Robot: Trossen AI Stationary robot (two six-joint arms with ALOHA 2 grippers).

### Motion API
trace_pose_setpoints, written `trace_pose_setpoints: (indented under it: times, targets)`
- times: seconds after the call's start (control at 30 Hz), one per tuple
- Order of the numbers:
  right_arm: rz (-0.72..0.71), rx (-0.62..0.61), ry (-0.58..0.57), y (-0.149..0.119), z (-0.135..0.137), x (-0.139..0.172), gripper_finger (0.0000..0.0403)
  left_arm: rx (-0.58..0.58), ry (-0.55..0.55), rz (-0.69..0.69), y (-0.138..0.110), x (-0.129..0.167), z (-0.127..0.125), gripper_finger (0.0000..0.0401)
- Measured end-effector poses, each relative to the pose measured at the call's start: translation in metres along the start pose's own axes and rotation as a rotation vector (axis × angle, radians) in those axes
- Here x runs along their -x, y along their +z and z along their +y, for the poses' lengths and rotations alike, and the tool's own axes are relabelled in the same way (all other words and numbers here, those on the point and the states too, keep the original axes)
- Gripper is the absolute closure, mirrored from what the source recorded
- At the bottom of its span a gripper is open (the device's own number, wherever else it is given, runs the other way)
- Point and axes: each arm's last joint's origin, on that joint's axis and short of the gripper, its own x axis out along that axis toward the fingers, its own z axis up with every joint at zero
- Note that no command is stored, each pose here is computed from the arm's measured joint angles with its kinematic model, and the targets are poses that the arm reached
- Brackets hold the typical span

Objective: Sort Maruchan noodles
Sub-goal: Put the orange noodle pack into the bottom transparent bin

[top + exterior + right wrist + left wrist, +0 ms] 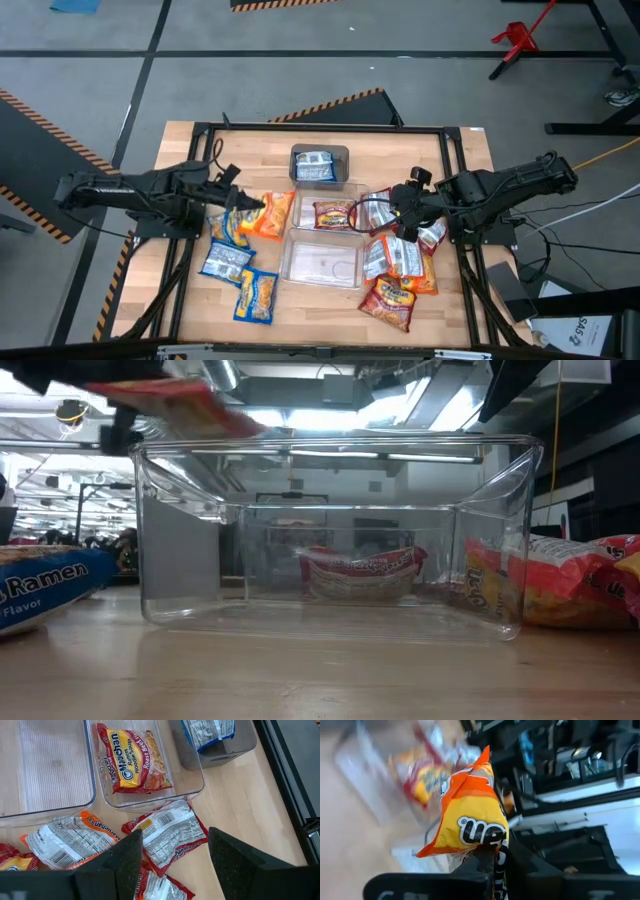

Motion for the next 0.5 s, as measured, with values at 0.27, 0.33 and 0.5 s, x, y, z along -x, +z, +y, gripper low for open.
trace_pose_setpoints:
  times: [0.27, 0.33, 0.5]
  targets:
    - [0.0, -0.001, 0.0, 0.0, 0.0, 0.0, 0.0191, -0.27, 0.011, 0.026, 0.022, -0.03, -0.045, 0.0391]
    - [0.0, -0.001, 0.0, 0.0, 0.0, 0.0, 0.0191, -0.332, 0.001, 0.082, 0.026, -0.045, -0.056, 0.0391]
    - [0.0, -0.01, 0.0, 0.0, 0.0, 0.0, 0.0191, -0.46, -0.012, 0.213, 0.031, -0.089, -0.071, 0.0391]
